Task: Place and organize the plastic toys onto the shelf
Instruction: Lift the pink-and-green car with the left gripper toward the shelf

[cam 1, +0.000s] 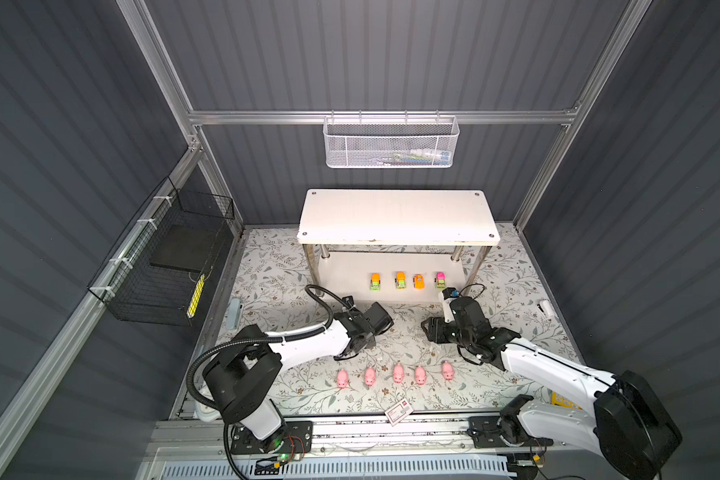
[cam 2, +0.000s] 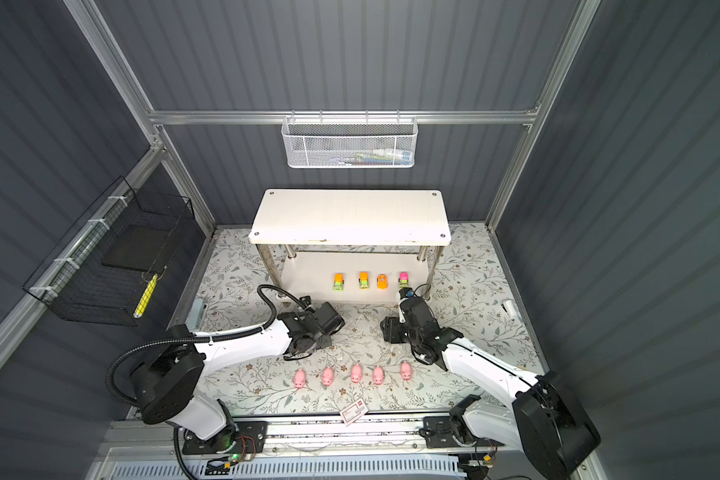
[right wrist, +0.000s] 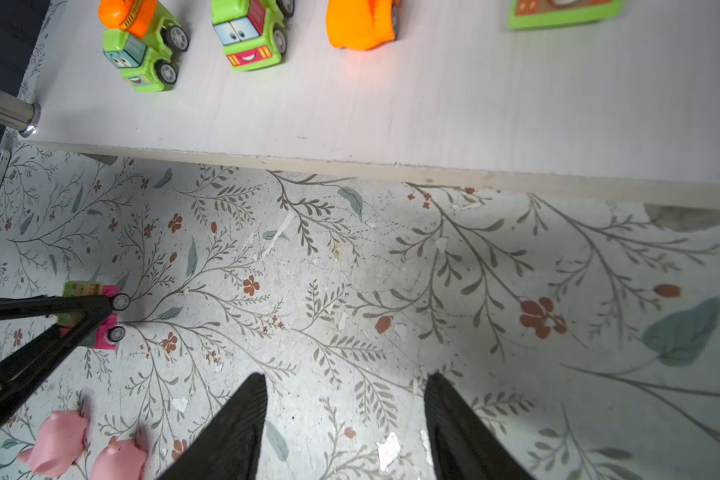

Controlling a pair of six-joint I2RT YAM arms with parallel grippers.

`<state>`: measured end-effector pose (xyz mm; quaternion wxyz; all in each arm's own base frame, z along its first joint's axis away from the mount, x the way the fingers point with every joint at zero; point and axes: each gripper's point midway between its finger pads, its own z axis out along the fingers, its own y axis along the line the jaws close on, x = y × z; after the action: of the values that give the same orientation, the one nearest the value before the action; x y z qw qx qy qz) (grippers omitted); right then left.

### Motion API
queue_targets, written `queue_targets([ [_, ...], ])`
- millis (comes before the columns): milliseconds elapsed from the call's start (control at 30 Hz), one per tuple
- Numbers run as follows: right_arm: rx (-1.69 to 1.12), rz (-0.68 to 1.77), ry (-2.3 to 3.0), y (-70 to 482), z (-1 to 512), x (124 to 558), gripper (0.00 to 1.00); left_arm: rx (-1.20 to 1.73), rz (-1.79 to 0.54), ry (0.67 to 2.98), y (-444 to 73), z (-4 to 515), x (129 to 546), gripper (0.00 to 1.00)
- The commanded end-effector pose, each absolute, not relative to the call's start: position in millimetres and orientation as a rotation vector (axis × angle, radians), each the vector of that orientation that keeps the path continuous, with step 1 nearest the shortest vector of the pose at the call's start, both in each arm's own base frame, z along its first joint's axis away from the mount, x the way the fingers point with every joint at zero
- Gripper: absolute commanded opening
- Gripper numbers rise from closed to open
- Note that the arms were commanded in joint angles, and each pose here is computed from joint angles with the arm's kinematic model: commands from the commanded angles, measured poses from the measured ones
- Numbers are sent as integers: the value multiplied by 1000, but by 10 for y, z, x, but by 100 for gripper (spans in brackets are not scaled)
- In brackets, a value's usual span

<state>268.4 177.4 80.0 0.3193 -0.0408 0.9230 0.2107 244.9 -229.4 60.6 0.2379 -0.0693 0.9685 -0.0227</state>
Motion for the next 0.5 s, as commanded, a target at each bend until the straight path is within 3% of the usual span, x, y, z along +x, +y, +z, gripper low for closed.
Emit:
queue_targets([
  [0, -120, 585, 2393, 1856, 920, 2758, 63, -101, -44, 2604, -2256, 980, 2542, 24],
  [467, -141, 586, 2395, 1862, 927, 2729, 63, 23, -10, 2447, -2105, 1517, 3272, 25],
])
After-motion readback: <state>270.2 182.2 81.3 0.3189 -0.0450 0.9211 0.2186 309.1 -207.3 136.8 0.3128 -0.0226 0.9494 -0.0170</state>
